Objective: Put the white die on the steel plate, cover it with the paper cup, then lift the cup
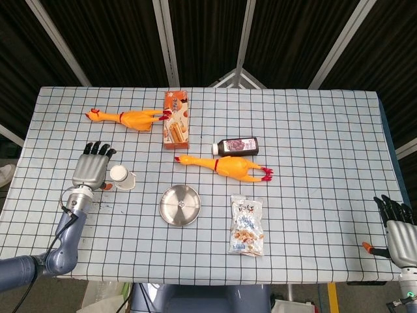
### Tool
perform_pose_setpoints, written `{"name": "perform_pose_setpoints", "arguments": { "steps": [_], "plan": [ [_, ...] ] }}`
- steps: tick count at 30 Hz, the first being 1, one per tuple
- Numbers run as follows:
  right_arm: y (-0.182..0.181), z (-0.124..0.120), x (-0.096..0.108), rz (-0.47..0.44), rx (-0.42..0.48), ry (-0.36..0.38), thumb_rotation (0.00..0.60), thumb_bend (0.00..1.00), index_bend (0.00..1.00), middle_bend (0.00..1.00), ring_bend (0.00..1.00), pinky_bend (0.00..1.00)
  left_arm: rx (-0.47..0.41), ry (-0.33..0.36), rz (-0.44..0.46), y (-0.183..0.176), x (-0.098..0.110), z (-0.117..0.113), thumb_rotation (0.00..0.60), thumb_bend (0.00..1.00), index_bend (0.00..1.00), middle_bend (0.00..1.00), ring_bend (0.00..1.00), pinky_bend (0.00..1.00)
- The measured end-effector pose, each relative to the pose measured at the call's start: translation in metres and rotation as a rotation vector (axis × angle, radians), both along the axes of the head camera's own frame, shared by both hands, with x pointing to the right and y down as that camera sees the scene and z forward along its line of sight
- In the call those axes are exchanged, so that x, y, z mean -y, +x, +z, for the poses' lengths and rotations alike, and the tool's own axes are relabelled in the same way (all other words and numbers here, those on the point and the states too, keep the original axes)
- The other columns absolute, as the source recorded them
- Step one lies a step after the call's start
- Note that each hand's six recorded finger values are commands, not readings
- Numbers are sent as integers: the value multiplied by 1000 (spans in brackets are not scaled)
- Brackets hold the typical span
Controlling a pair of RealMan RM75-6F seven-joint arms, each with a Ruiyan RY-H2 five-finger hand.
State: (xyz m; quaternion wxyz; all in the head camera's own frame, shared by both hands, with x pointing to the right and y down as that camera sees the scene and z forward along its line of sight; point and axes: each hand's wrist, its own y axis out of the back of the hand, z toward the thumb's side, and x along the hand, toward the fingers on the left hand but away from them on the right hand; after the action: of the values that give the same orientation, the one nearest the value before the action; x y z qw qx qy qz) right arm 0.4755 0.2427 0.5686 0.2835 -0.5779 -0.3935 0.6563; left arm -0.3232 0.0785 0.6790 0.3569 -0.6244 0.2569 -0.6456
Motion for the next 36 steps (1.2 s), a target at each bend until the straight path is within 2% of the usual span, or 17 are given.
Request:
{"name": "perform_pose_setpoints", "arguments": {
  "steps": [7, 11, 21, 36],
  "plan": [
    [0, 0, 0, -2, 1, -2, 600, 124, 93, 45, 52, 0, -18, 8, 11, 9, -2, 6, 600, 403, 254, 267, 35, 0],
    [0, 0, 0, -3, 1, -1, 600, 124, 99, 45, 52, 0, -30, 27, 23, 13, -1, 5, 600, 439, 255, 287, 40, 0],
    [0, 0, -1, 3, 7, -9, 600, 123, 107, 46, 52, 0, -22, 30, 29, 13, -3, 5, 600, 470, 265, 286, 39, 0],
    [1, 1, -2, 9, 8, -22, 600, 123, 117, 46, 53, 0, -18, 7, 35, 16, -7, 12, 600, 470, 248, 180, 36, 0]
  ]
}}
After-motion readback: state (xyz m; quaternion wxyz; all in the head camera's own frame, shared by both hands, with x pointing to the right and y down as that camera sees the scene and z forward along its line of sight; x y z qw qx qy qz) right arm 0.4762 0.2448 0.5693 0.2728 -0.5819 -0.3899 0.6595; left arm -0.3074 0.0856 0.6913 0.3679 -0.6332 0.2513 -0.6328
